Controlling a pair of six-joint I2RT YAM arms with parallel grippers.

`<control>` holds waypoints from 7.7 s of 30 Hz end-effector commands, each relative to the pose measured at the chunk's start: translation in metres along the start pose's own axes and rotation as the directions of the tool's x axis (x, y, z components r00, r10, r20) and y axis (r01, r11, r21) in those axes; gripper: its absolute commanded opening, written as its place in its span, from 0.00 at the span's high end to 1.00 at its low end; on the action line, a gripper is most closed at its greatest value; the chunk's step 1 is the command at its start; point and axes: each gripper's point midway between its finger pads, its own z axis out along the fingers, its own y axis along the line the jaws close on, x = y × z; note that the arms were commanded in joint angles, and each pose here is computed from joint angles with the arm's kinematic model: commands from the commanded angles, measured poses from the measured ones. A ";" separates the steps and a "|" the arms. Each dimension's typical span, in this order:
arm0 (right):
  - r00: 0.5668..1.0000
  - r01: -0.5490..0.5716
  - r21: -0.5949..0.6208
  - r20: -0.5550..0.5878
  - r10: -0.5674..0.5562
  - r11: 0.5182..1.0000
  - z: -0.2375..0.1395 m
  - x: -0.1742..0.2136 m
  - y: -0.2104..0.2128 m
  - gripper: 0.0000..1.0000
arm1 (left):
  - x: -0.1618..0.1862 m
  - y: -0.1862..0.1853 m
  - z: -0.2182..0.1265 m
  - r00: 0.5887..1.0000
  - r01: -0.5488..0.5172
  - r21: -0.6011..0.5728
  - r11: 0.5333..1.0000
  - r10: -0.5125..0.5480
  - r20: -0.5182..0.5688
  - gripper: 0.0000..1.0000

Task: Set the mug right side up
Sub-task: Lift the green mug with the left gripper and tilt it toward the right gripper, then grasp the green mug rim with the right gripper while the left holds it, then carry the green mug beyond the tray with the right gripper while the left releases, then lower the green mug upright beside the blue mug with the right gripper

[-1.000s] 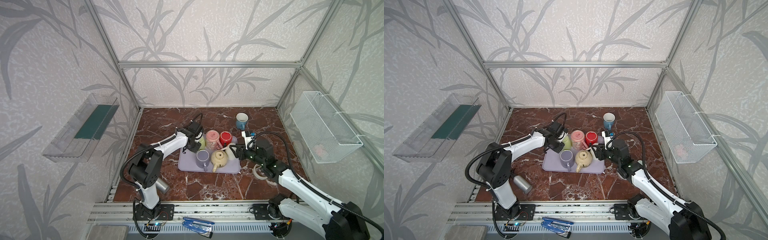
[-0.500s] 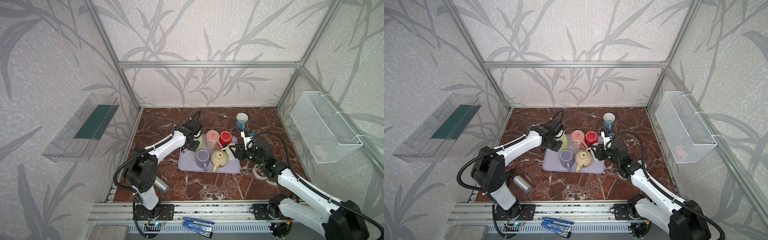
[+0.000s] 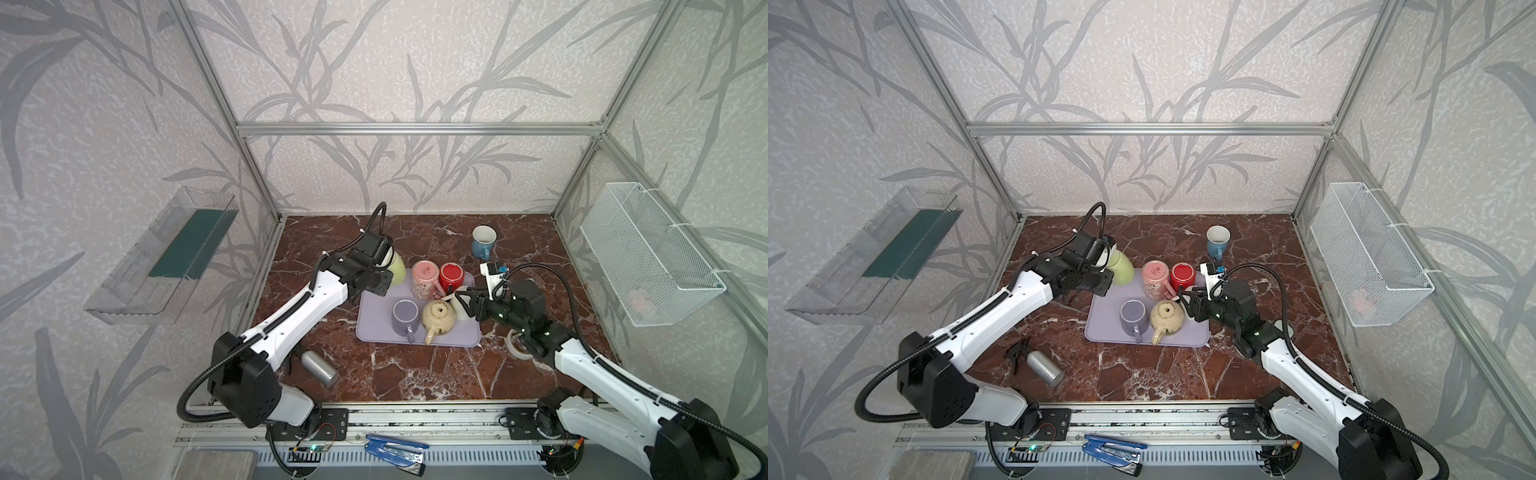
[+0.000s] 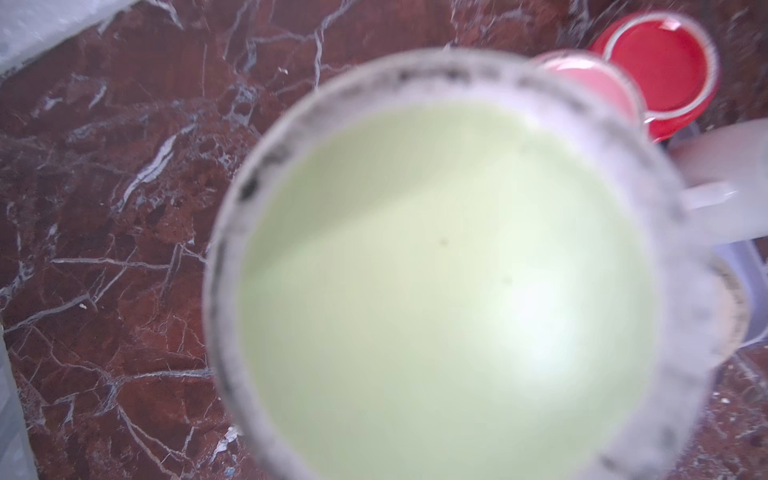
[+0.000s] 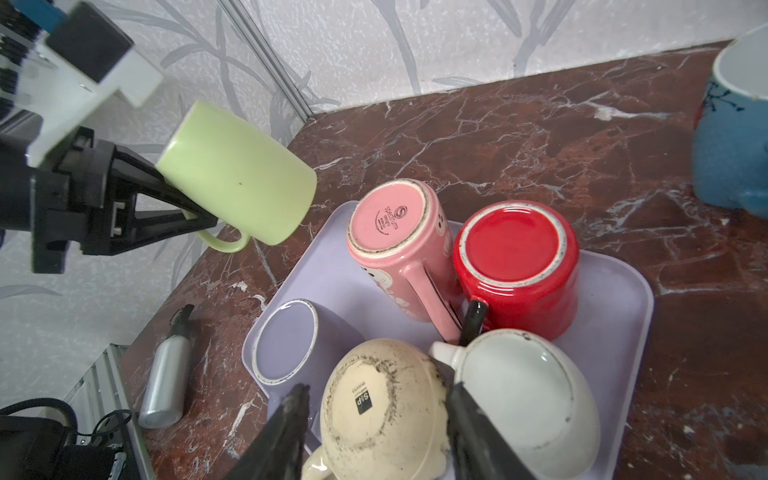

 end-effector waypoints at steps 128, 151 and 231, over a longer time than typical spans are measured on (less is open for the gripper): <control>0.913 -0.221 -0.716 0.086 0.398 0.662 0.075 -0.115 0.111 1.00 | -0.078 -0.054 -0.079 0.799 0.159 0.747 0.646 -0.529 0.287 0.53; 0.976 -0.144 -0.246 0.127 0.179 0.959 0.044 -0.104 0.060 1.00 | -0.031 -0.023 -0.081 0.859 0.215 0.515 0.829 -0.412 0.304 0.01; 0.966 0.133 0.738 -0.245 0.079 0.662 0.148 -0.089 -0.189 1.00 | 0.025 0.014 -0.028 0.918 0.293 0.234 0.927 -0.341 0.201 0.01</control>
